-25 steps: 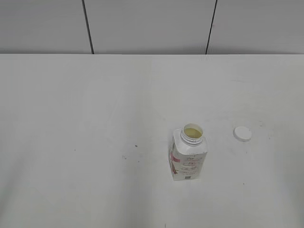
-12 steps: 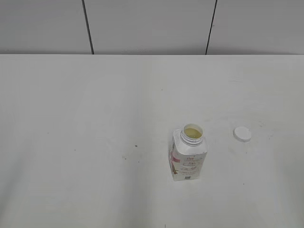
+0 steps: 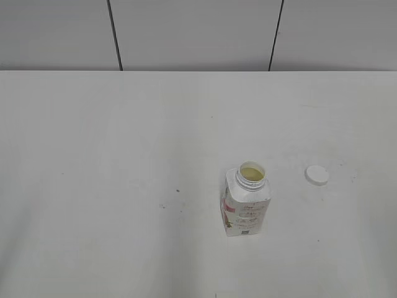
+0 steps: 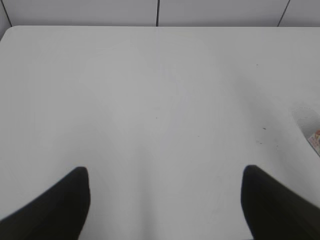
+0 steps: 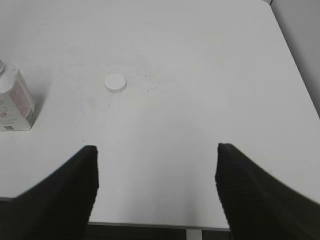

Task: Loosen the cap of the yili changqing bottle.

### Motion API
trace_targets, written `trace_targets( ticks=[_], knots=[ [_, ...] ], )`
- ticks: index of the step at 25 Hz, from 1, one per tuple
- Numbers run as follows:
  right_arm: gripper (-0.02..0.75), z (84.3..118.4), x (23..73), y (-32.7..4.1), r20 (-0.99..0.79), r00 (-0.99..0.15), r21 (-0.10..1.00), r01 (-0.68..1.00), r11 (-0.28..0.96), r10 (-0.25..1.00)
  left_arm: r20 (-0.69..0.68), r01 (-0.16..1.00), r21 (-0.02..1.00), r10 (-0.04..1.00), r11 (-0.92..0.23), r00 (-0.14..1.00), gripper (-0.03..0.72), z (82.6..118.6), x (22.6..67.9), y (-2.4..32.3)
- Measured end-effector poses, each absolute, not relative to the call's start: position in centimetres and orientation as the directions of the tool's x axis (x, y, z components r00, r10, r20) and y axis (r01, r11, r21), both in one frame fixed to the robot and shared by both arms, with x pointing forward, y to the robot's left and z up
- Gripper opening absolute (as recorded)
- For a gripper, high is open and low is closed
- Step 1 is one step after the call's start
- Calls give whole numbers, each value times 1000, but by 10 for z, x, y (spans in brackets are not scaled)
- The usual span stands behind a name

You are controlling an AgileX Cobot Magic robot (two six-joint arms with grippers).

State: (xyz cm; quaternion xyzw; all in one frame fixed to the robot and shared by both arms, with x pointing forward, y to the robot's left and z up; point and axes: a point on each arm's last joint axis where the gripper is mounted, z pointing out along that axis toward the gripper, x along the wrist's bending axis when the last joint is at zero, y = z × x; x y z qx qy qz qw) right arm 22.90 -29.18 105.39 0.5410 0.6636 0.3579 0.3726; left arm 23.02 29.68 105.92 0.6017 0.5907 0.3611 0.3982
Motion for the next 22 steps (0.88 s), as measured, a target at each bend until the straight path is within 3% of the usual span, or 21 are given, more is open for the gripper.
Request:
trace_targets(
  ticks=[22],
  knots=[
    [577, 1054, 229, -292, -91, -130, 880, 453, 141, 987, -36, 423, 906, 999, 15, 41, 565, 1059, 230, 297]
  ],
)
